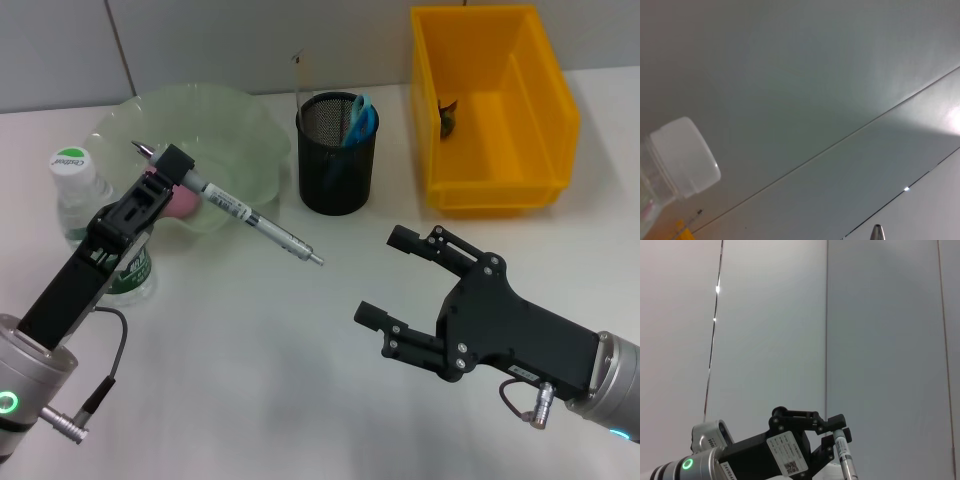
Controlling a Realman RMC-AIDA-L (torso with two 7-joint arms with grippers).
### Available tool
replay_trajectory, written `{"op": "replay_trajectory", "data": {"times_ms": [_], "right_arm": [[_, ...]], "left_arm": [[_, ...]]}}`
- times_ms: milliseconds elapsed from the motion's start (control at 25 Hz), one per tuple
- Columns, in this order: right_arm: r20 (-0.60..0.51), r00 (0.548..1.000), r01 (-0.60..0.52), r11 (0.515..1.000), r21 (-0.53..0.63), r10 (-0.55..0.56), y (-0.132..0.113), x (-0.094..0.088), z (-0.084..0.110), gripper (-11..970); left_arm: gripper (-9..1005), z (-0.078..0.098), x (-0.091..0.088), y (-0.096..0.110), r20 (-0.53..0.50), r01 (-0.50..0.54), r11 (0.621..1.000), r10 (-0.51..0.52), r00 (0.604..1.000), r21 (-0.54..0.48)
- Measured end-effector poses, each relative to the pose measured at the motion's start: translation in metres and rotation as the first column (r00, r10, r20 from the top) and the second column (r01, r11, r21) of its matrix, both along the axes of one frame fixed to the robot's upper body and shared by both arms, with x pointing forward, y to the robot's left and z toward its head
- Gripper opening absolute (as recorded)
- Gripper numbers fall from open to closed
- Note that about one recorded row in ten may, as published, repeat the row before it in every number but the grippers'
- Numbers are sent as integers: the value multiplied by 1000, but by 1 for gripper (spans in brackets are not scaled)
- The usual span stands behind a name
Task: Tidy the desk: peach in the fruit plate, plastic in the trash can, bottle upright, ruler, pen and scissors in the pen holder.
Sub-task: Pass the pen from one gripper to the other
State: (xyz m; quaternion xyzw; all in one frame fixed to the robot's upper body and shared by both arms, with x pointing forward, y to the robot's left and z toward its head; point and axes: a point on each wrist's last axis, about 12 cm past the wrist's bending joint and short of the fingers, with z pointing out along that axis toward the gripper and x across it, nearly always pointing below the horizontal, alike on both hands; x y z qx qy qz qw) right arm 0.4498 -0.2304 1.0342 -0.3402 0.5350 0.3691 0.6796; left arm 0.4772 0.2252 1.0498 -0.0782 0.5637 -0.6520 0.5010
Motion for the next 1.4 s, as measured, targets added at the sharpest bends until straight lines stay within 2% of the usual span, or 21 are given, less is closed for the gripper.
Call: {"op": "replay_trajectory", "data": {"times_ms": [400, 640, 920, 1400], "right_arm": [[25, 1000, -1, 1000, -17, 2, 2, 4, 1, 784], [54, 998, -8, 999, -31, 10, 6, 11, 4, 784], [58, 998, -25, 998, -52, 29, 15, 23, 7, 785], [59, 998, 4, 999, -53, 0, 25, 30, 7, 785]], "left_arm": [[138, -1, 0, -2, -16, 4, 1000, -5, 1000, -10], [138, -4, 1, -7, -63, 11, 1000, -12, 998, -21], [138, -3, 1, -12, -63, 21, 999, -23, 998, -37], [137, -1, 4, -17, -50, 6, 999, -9, 999, -42]]}}
